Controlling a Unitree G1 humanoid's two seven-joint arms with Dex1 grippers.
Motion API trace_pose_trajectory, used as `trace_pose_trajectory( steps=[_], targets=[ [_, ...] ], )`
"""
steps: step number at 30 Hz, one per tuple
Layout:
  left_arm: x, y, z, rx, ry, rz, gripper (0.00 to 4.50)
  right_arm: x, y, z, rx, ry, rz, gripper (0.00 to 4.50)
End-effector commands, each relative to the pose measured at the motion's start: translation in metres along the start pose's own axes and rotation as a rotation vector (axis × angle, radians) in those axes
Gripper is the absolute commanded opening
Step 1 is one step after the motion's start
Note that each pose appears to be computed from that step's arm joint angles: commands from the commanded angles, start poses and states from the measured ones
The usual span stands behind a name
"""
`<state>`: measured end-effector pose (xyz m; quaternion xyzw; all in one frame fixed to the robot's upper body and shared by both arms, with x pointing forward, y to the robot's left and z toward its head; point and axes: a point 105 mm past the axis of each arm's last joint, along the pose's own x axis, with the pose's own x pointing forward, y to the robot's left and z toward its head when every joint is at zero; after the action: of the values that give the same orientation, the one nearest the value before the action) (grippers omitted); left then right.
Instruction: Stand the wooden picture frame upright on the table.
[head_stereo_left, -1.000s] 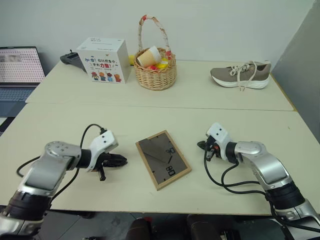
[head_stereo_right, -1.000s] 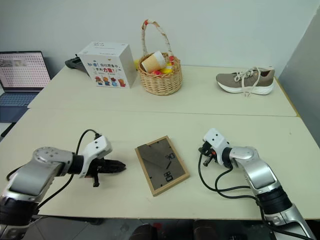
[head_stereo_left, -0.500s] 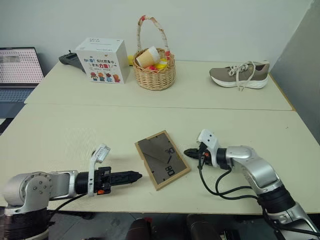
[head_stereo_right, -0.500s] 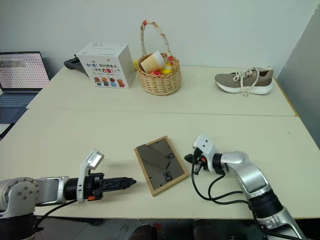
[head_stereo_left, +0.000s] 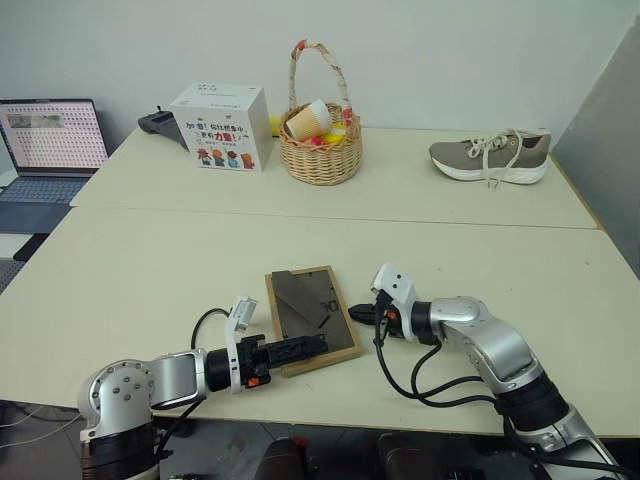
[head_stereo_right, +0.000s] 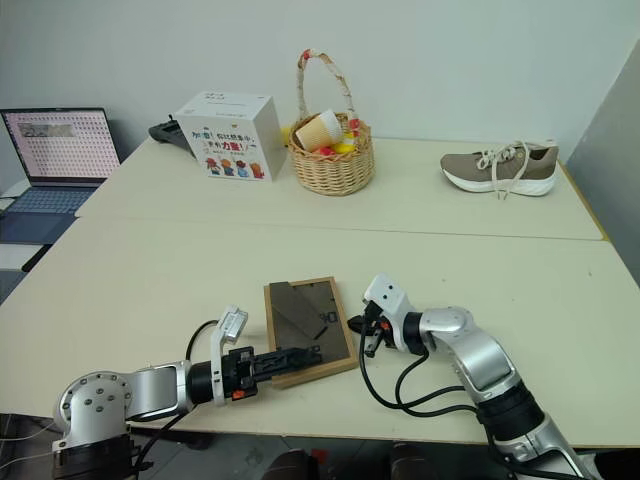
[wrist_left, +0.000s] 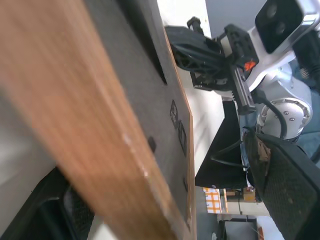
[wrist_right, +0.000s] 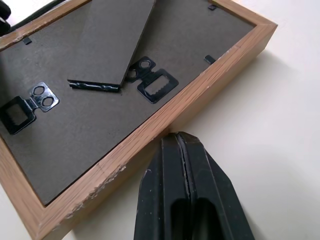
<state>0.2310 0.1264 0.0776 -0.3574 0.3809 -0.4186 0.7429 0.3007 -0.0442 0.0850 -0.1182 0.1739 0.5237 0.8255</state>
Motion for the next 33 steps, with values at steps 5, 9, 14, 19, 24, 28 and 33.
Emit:
trace_pose_trajectory(
  steps=[5, 9, 14, 19, 24, 28, 33],
  targets=[
    [-0.001, 0.011, 0.002, -0.030, 0.018, 0.040, 4.28, -0.015, -0.010, 0.004, -0.038, -0.007, -0.059, 0.00],
    [-0.008, 0.002, 0.012, -0.010, -0.010, 0.014, 3.73, -0.013, -0.017, 0.004, -0.023, -0.022, -0.090, 0.00],
    [-0.014, -0.003, 0.014, 0.009, -0.019, 0.008, 2.75, -0.013, -0.025, 0.004, -0.021, -0.027, -0.117, 0.00],
    [-0.016, -0.006, 0.019, 0.026, -0.032, 0.015, 1.85, -0.017, -0.031, 0.009, -0.032, -0.042, -0.138, 0.00],
    [-0.019, -0.018, 0.037, 0.119, -0.047, 0.012, 1.29, -0.035, -0.043, 0.044, -0.031, -0.174, -0.155, 0.00],
    [-0.023, -0.043, 0.070, 0.270, -0.041, -0.029, 1.29, -0.064, -0.025, 0.103, 0.016, -0.349, 0.062, 0.45],
    [-0.026, -0.065, 0.082, 0.394, 0.030, -0.099, 1.29, -0.079, -0.018, 0.131, 0.044, -0.383, 0.195, 1.54]
  ],
)
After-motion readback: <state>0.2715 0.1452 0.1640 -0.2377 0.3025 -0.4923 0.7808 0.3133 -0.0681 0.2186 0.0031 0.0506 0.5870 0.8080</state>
